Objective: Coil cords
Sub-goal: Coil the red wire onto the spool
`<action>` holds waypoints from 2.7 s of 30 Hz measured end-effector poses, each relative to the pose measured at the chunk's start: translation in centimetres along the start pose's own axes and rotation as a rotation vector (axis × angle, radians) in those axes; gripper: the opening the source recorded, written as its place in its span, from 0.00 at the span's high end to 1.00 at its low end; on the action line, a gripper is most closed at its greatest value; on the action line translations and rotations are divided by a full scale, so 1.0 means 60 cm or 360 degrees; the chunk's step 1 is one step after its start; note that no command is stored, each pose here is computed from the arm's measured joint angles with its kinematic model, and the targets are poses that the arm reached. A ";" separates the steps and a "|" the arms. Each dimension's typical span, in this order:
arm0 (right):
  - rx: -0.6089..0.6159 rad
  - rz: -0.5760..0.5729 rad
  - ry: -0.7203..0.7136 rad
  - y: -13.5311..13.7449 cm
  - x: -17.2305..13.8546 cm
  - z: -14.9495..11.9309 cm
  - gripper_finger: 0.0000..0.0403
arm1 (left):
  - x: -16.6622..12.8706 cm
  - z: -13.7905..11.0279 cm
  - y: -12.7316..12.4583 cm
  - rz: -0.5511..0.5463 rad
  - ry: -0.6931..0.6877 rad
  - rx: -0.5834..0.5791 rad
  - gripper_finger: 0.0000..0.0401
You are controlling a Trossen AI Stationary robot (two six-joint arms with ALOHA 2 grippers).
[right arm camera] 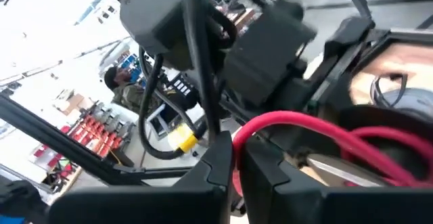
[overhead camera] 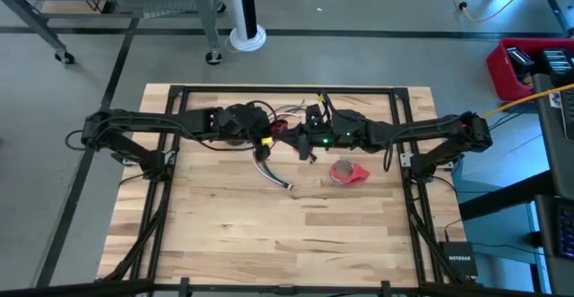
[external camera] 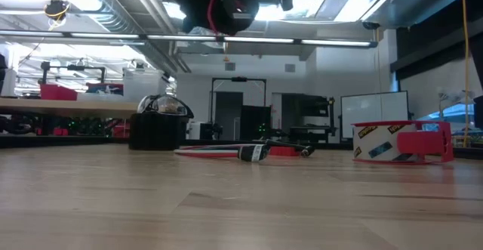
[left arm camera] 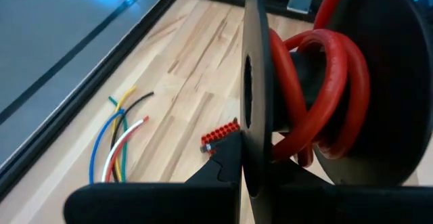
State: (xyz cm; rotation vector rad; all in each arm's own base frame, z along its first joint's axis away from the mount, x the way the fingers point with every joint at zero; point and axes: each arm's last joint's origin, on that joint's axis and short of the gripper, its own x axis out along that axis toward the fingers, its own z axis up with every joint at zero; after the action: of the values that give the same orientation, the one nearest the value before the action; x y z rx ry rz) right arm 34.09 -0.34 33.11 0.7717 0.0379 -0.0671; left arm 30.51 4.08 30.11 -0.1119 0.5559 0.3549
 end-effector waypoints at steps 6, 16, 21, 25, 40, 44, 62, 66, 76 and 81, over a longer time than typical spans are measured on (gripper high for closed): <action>0.0018 -0.0051 0.0081 -0.010 0.007 -0.012 0.95 | 0.010 0.011 0.006 0.0011 -0.0108 0.0002 1.00; 0.0020 -0.0076 0.0095 -0.016 0.013 -0.018 0.95 | 0.010 0.013 0.010 0.0021 -0.0124 -0.0007 1.00; 0.0020 -0.0090 0.0109 -0.017 0.013 -0.020 0.95 | 0.010 0.014 0.010 0.0021 -0.0131 0.0023 1.00; 0.0018 -0.0070 0.0200 -0.019 0.012 -0.025 0.95 | 0.010 0.015 0.010 0.0026 -0.0150 0.0024 1.00; -0.0054 0.0099 0.0453 -0.021 0.014 -0.039 0.90 | 0.009 0.019 0.012 0.0036 -0.0183 0.0013 1.00; -0.0048 0.0093 0.0497 -0.028 0.022 -0.049 0.80 | 0.009 0.020 0.013 0.0044 -0.0189 0.0011 1.00; 0.0006 -0.0059 0.0473 -0.041 0.027 -0.056 0.67 | 0.009 0.020 0.013 0.0042 -0.0184 0.0039 1.00; 0.0031 -0.0098 0.0505 -0.043 0.024 -0.058 0.67 | 0.008 0.020 0.013 0.0042 -0.0184 0.0042 1.00; -0.0009 -0.0383 0.0416 -0.046 0.001 -0.048 0.67 | -0.024 0.028 0.020 0.0103 -0.0224 0.0036 1.00; -0.0030 -0.0369 0.0367 -0.037 -0.008 -0.037 0.67 | -0.029 0.024 0.022 0.0108 -0.0185 0.0042 1.00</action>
State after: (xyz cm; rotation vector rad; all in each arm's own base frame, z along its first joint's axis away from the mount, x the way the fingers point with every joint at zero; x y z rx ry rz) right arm 33.42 -0.37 29.98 0.7510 0.3470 -0.1971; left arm 29.37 5.07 32.26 -0.0468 0.4497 0.4175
